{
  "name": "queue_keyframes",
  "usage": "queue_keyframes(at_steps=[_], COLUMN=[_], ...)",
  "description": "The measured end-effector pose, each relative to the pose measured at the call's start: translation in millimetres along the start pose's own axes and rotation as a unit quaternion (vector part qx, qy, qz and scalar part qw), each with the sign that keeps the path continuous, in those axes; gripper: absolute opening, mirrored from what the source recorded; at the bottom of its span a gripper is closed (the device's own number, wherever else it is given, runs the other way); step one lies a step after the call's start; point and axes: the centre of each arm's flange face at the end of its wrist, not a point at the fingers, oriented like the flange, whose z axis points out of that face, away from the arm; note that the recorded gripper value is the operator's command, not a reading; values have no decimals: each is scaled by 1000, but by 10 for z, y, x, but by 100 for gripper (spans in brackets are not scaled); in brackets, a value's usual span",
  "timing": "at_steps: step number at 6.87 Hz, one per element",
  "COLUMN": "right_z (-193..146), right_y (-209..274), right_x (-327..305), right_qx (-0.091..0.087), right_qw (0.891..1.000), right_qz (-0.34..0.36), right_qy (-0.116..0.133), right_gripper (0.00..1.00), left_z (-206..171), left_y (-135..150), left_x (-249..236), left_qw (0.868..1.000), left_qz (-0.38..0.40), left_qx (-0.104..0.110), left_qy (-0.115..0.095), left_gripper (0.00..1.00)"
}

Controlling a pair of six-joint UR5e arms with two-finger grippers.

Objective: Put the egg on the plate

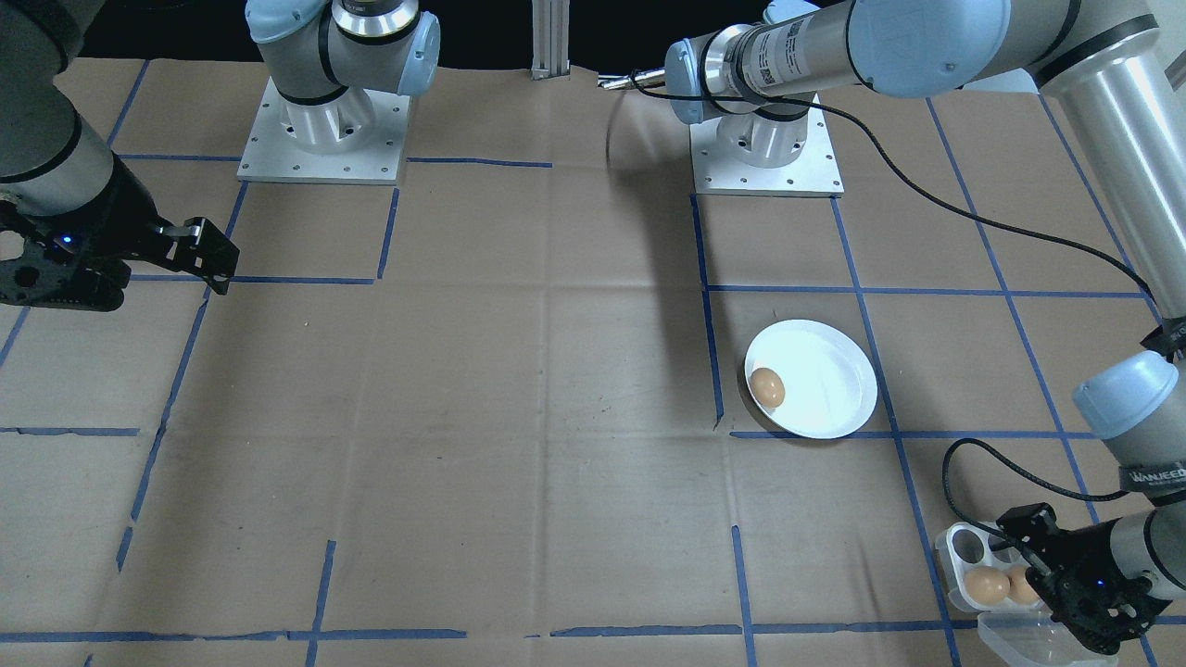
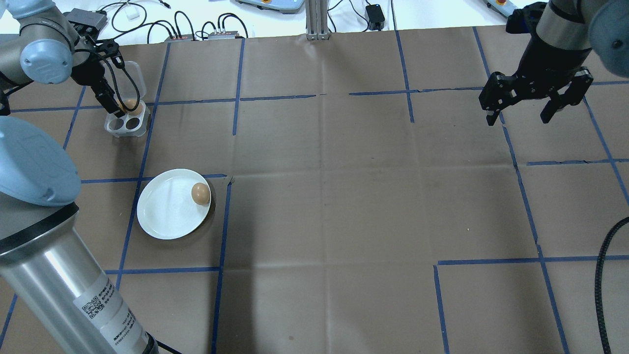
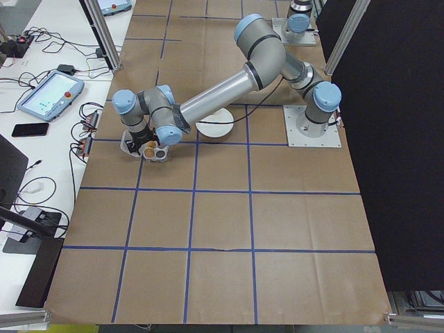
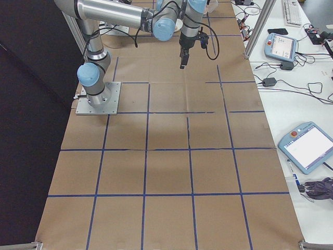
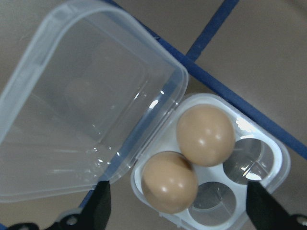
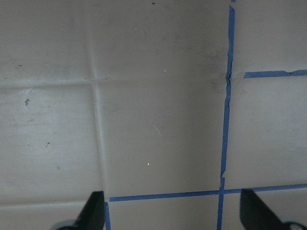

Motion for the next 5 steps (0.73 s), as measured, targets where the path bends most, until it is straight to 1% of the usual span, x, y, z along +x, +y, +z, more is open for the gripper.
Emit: queue_keyframes(at_steps=[3,5], right_z=[0,-1], right_y=[0,-1], right_x=[0,0], right_qx=[0,0], right_qw=[1000,1000], right_qz=[0,0], right_qy=[0,0], right_gripper=[100,100], left_z=[68,73], left_y=[1,3], left_x=[-10,-16], left_qw=[1000,1000], left_qz=[1,1], left_qx=[-3,-4], left_qy=[2,1], left_gripper=[99,84])
